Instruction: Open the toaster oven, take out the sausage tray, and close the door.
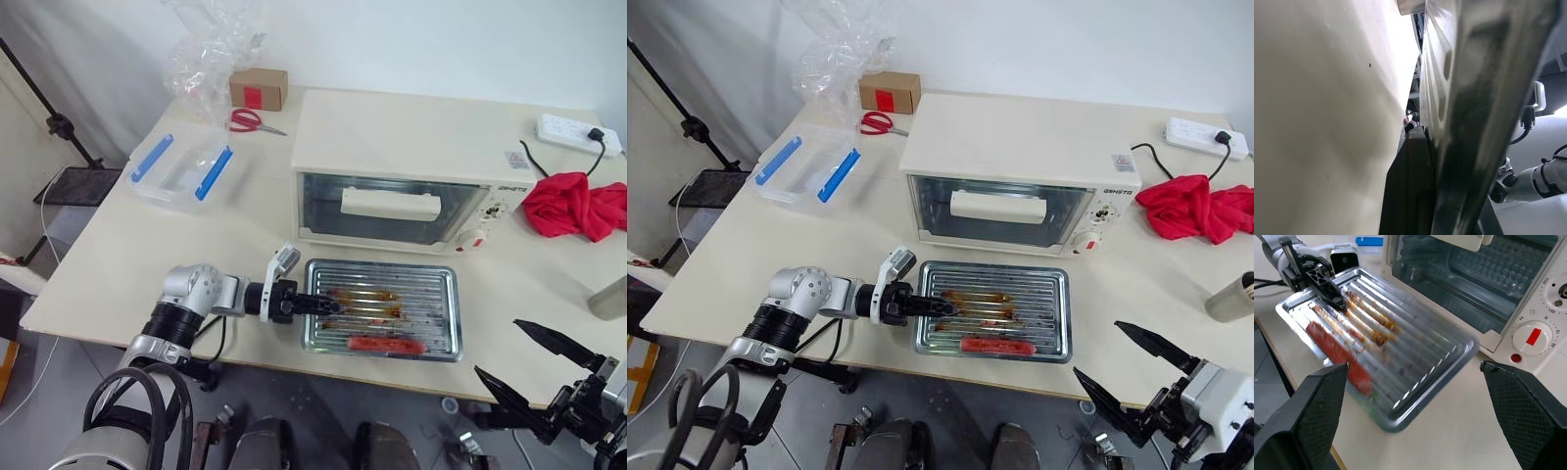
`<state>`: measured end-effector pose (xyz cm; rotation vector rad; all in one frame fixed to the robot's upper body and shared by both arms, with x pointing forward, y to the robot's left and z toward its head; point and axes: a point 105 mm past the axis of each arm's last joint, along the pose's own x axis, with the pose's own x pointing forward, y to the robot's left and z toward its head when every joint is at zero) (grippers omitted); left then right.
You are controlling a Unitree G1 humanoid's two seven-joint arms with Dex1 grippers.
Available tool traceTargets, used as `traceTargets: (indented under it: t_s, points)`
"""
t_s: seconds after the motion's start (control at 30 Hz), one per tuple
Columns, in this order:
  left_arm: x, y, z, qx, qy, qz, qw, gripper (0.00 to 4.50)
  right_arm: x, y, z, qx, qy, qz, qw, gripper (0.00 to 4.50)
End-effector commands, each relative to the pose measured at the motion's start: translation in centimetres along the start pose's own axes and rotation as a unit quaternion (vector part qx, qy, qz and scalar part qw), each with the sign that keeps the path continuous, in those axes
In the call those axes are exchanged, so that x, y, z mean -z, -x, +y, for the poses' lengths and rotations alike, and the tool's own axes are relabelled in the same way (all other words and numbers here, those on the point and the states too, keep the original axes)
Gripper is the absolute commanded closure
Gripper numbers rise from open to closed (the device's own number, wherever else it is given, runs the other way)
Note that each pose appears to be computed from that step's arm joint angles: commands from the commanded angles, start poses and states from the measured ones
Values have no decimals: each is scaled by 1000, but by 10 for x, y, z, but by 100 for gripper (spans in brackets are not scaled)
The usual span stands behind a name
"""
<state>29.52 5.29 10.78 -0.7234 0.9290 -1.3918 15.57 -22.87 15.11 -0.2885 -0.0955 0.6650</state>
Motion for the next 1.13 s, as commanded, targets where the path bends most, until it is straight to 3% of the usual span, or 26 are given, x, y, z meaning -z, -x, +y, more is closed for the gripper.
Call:
traceTargets:
  t_s: [0.03,0.37,0.5,0.63,0.73,0.8,0.9,1.13]
  points:
    - [-5,5,-14,22,-47,-2,999,305,-9,-8,3,-13,8,-14,1000,0]
    - [-13,80,-26,-34,-220,-62,973,1,-17,-27,-3,-58,-2,-36,998,0]
    - [-11,115,-22,-94,-302,-80,945,1,-19,-32,-2,-80,-5,-44,996,0]
    - [-8,139,-32,-125,-410,-103,898,1,-21,-34,0,-104,-4,-54,993,0]
    - [-5,160,-39,-196,-538,-118,811,1,-25,-37,3,-130,-6,-71,989,0]
    - [4,173,-36,-241,-582,-88,772,1,-26,-37,6,-154,-8,-80,985,0]
    - [13,181,-30,-261,-595,-58,758,1,-22,-35,8,-182,0,-79,980,0]
    - [12,176,-26,-264,-604,-73,749,1,3,-18,-10,-163,22,-54,985,0]
